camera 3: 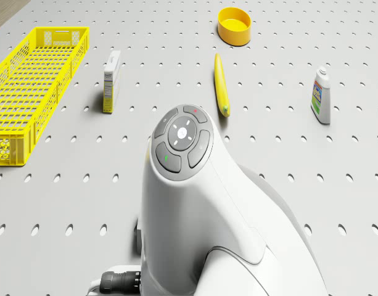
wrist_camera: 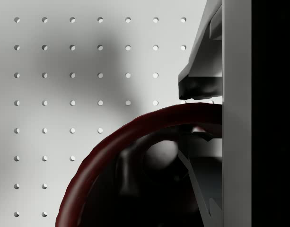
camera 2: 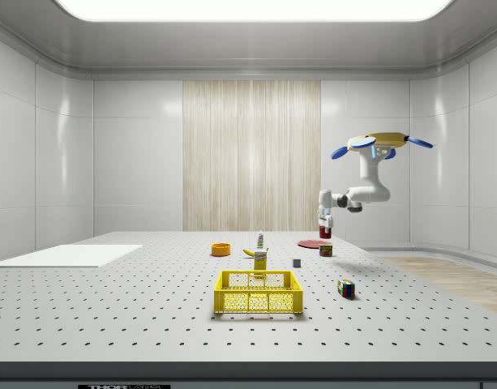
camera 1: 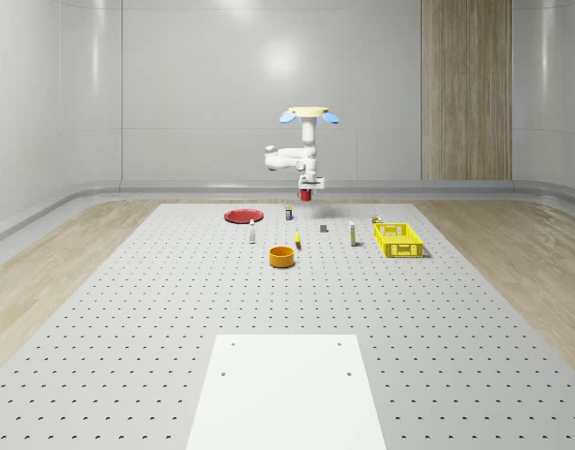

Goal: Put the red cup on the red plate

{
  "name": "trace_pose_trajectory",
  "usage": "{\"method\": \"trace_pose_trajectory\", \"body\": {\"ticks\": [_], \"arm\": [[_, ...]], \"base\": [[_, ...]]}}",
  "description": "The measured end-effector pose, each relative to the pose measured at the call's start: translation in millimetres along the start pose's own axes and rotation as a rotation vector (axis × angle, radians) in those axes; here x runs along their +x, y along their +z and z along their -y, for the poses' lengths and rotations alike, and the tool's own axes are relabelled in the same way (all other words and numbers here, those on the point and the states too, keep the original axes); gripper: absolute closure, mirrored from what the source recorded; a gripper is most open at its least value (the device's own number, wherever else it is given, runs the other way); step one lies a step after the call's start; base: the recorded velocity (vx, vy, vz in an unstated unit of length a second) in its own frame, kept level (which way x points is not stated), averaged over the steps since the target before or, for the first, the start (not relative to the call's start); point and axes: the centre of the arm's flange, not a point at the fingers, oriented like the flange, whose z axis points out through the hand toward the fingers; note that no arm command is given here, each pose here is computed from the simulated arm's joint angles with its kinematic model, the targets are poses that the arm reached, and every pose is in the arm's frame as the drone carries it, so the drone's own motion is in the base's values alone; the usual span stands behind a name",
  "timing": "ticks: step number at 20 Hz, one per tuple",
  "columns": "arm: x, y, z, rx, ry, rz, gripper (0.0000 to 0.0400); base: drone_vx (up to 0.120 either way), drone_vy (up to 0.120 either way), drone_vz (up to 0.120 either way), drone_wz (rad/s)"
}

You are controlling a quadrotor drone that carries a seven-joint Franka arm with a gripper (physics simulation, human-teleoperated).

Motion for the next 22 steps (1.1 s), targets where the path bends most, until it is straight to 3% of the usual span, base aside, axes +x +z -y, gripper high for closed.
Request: {"method": "trace_pose_trajectory", "body": {"ticks": [22], "arm": [[0.0, 0.0, 0.0, 0.000, 0.000, 0.000, 0.0301]], "base": [[0.000, -0.120, 0.000, 0.000]]}}
